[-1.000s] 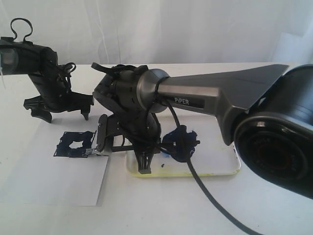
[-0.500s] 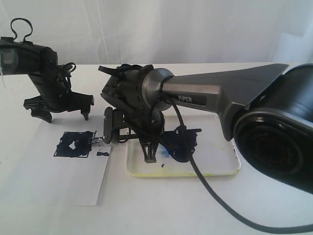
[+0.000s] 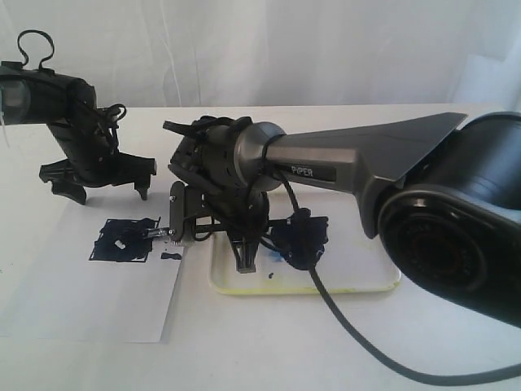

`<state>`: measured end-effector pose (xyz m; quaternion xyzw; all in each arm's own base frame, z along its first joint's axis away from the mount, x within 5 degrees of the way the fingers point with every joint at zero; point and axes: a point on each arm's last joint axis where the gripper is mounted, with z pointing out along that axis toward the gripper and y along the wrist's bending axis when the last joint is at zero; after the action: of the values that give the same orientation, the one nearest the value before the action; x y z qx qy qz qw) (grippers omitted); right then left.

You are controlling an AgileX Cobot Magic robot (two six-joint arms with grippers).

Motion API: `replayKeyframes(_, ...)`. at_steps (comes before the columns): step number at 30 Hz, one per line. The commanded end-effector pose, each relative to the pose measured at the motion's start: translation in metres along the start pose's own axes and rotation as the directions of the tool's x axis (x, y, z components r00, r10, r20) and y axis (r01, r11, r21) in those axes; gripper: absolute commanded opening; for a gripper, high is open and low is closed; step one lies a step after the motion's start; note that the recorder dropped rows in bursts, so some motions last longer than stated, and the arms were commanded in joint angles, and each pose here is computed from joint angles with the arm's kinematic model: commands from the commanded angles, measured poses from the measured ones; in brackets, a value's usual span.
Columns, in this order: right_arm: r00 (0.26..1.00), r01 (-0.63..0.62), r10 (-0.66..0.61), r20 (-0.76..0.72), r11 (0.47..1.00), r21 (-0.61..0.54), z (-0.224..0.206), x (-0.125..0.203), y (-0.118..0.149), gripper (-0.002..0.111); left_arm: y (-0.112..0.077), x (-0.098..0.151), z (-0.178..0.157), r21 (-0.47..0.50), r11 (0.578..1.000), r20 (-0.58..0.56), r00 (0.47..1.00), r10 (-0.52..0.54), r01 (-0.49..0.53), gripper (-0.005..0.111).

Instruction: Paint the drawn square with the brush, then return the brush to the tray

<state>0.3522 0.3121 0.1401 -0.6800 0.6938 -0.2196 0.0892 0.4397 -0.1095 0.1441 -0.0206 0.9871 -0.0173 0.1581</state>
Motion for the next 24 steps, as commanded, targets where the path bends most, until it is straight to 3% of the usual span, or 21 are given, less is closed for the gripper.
replayKeyframes(1, 1.0, 0.01, -0.011, 0.003, 1.0, 0.021, 0.003, 0.0, -0.003, 0.0, 0.008, 0.023, 0.025, -0.06, 0.998, -0.18, 0.984, -0.008, -0.003, 0.105)
replayKeyframes(19, 0.994, 0.105, -0.106, -0.035, 0.994, -0.015, -0.004, -0.007, 0.011, 0.0, 0.008, 0.023, 0.025, -0.058, 0.998, -0.174, 0.985, -0.007, -0.003, 0.105)
replayKeyframes(24, 0.995, 0.094, -0.095, 0.014, 0.994, 0.062, -0.004, -0.011, 0.004, 0.0, 0.008, 0.023, 0.025, -0.058, 0.998, -0.174, 0.985, -0.007, -0.003, 0.105)
